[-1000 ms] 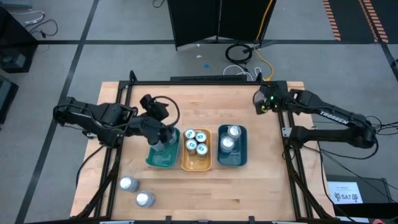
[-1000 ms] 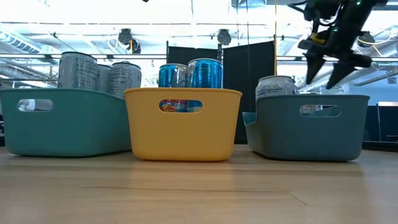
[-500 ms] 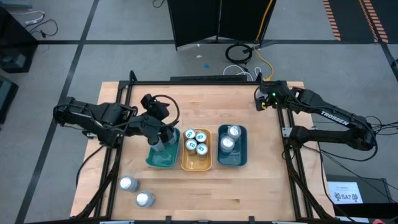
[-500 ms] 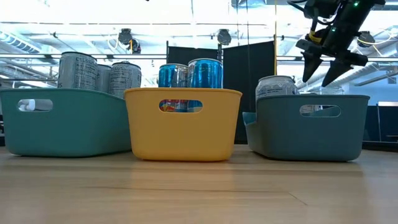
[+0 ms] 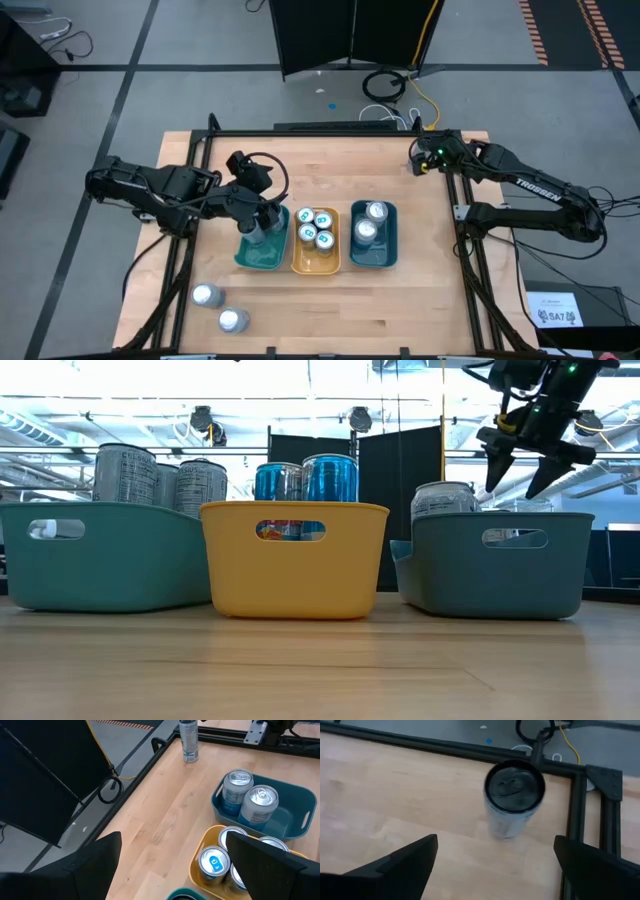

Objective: Sort soda cans
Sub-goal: Put the upper right black can into the light green bin

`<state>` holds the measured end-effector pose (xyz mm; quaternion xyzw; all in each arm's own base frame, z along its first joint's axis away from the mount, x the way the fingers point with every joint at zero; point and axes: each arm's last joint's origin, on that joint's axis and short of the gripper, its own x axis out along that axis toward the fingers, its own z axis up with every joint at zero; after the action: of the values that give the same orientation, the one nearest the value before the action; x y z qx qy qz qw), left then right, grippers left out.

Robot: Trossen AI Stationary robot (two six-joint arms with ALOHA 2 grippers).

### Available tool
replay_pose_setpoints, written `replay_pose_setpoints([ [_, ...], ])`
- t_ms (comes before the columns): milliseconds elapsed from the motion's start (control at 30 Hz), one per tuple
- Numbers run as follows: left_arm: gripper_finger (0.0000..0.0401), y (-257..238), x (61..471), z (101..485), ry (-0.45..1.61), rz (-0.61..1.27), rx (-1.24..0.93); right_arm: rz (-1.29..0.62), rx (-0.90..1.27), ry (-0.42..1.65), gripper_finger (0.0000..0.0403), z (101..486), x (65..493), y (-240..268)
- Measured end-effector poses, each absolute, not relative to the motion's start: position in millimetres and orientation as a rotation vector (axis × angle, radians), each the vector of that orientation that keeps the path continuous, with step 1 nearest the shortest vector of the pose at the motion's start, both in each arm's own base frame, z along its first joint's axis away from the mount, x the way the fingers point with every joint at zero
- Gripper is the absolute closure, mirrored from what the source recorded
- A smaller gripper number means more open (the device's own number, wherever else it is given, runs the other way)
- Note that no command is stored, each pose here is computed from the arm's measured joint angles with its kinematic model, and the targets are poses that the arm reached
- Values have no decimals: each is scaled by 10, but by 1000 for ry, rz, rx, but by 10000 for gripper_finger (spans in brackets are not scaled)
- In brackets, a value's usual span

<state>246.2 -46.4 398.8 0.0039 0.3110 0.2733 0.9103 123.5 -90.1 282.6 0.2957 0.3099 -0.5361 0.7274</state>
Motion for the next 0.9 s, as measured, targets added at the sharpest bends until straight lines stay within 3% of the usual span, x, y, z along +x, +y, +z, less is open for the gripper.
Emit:
replay_pose_setpoints([
  [500, 32, -464, 2463, 3990, 640, 564, 7, -1228, 551, 724, 7, 2707, 1442, -1164],
  [700, 32, -465, 2463, 3990, 638, 564, 3, -1325, 562, 745, 7, 2645, 1404, -1310],
  [900, 32, -465, 2463, 3990, 638, 564, 3, -1306, 602, 751, 7, 2637, 1346, -1401],
])
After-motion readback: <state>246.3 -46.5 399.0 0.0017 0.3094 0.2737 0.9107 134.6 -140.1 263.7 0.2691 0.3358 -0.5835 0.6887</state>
